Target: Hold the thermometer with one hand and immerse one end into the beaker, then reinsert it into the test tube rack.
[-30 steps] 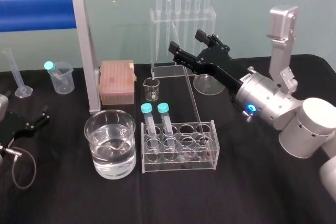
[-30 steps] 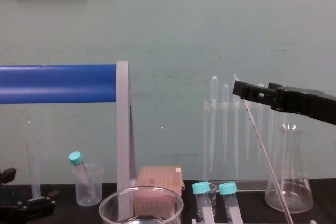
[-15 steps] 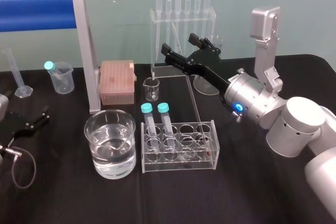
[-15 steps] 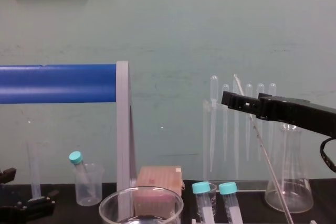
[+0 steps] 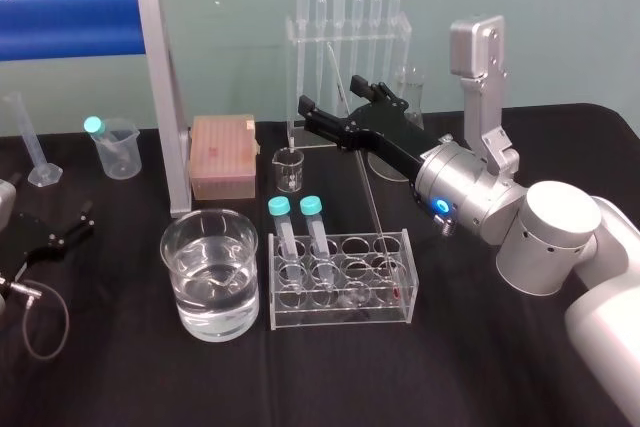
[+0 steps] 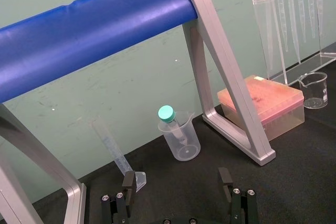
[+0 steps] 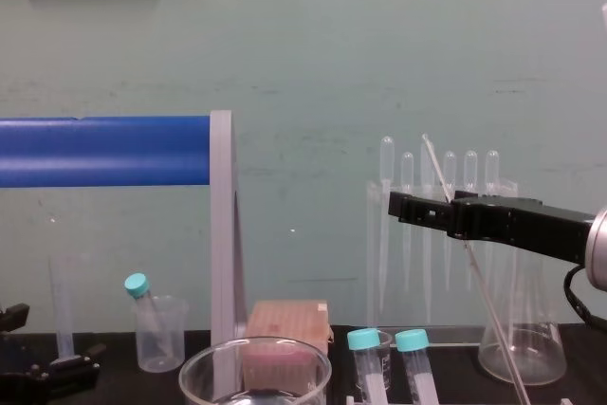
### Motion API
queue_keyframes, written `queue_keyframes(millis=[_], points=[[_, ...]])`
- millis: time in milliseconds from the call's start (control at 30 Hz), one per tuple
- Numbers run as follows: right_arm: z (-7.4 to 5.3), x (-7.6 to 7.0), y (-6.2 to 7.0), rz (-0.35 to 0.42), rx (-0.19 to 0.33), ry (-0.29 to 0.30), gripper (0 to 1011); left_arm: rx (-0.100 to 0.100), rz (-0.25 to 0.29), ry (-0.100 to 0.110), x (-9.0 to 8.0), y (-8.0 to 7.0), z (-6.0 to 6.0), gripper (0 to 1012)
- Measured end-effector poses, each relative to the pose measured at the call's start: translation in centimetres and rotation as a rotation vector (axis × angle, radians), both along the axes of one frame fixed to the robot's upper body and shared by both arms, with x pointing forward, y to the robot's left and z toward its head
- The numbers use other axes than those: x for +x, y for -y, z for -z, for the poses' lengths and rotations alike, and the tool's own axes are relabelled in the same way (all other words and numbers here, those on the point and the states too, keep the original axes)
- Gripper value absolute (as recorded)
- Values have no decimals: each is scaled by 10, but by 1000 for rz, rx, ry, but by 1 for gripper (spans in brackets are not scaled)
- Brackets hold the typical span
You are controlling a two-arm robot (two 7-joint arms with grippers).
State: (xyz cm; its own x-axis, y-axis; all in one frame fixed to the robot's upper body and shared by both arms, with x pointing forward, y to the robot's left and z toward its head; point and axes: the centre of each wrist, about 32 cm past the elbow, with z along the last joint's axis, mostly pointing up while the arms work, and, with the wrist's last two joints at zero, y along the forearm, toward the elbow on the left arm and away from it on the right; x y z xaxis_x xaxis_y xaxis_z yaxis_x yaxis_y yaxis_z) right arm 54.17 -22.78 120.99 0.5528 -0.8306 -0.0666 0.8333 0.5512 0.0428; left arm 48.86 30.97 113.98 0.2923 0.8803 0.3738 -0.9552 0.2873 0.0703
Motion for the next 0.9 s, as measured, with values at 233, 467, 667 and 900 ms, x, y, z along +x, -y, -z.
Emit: queue_keyframes(millis=[233, 467, 667, 900], points=[[2, -1, 1, 4, -4, -16, 1003, 0, 0, 0, 0, 0, 0, 1008], [4, -1, 4, 7, -2, -25, 1003, 0, 0, 0, 0, 0, 0, 1008], [4, -1, 5, 1, 0, -27, 1003, 0, 0, 0, 0, 0, 0, 1008], [4, -1, 5, 2, 0, -27, 1003, 0, 0, 0, 0, 0, 0, 1008]])
